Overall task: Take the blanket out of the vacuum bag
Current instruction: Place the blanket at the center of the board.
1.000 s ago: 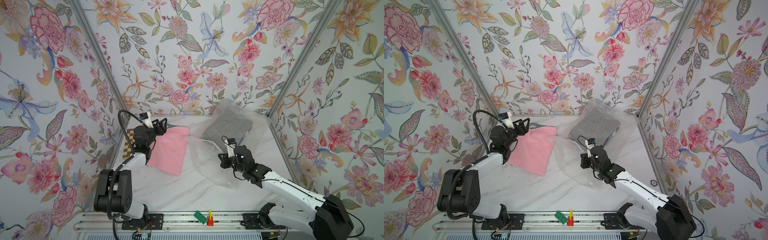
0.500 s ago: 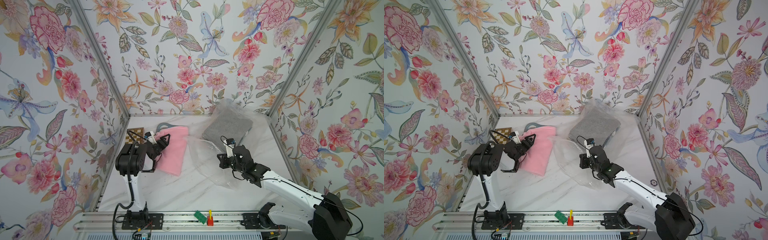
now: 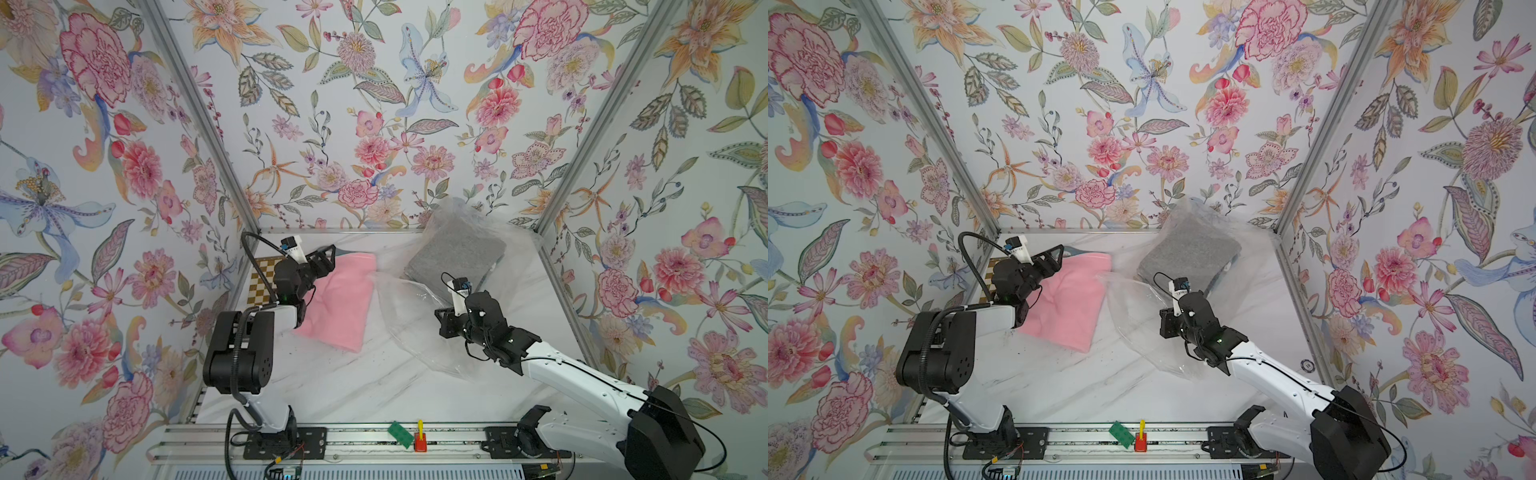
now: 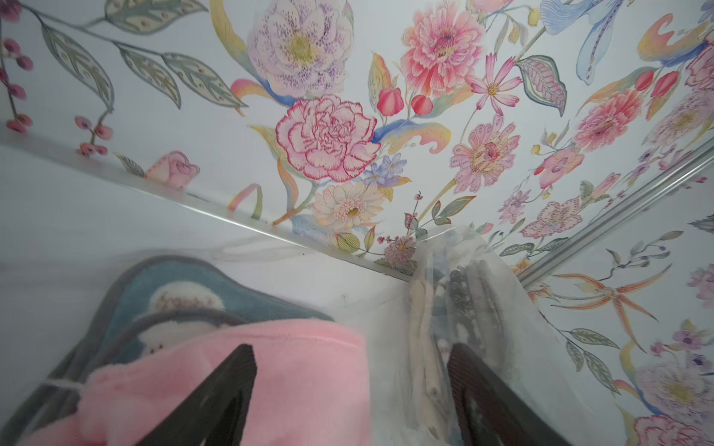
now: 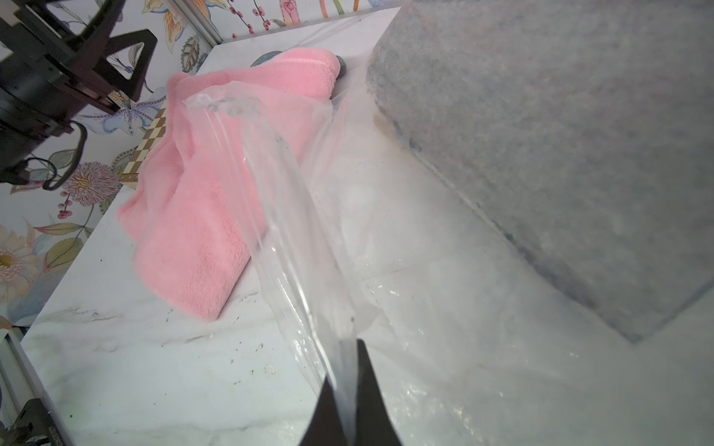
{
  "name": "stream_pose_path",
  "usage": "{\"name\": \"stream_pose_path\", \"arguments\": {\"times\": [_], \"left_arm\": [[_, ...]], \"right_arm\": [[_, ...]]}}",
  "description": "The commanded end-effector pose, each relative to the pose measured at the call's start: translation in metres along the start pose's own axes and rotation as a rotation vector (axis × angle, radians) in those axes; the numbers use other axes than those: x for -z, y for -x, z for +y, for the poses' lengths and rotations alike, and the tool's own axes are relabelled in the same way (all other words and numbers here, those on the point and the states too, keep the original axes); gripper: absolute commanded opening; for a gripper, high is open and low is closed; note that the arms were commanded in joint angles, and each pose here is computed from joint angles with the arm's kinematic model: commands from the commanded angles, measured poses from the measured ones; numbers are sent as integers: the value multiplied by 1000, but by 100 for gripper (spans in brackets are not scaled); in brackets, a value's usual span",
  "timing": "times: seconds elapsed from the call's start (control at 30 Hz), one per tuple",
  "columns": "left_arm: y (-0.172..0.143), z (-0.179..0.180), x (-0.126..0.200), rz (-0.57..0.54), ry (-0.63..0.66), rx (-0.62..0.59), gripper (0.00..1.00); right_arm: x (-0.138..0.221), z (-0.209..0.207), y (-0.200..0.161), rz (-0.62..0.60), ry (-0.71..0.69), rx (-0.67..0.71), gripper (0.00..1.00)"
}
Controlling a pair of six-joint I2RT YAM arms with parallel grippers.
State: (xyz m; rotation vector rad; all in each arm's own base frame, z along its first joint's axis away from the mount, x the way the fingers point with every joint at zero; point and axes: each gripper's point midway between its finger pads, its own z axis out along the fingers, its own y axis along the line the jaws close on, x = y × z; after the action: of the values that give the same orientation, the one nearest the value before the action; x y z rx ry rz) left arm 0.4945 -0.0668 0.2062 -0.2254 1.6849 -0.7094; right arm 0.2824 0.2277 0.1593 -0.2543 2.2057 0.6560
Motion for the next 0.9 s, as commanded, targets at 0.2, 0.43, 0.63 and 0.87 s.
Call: {"name": "stream_pose_path", "arguments": {"times": [0.2,0.43,0.63,0.87], "left_arm": [[-61,63,-45,256,194,-45,82],[-92,114,-53,311,382,-21,83],[-65,97,-64,261,320,-101,83],[1,44,-21,149,334,-273,84]], "right_arm": [[-8,-2,5,2,-10,4,0],[-5,-4,3,1,-18,-2,0],[6,-7,5,-12,-36,9,0],[18,-16,4,-29,-80,25,0]]}}
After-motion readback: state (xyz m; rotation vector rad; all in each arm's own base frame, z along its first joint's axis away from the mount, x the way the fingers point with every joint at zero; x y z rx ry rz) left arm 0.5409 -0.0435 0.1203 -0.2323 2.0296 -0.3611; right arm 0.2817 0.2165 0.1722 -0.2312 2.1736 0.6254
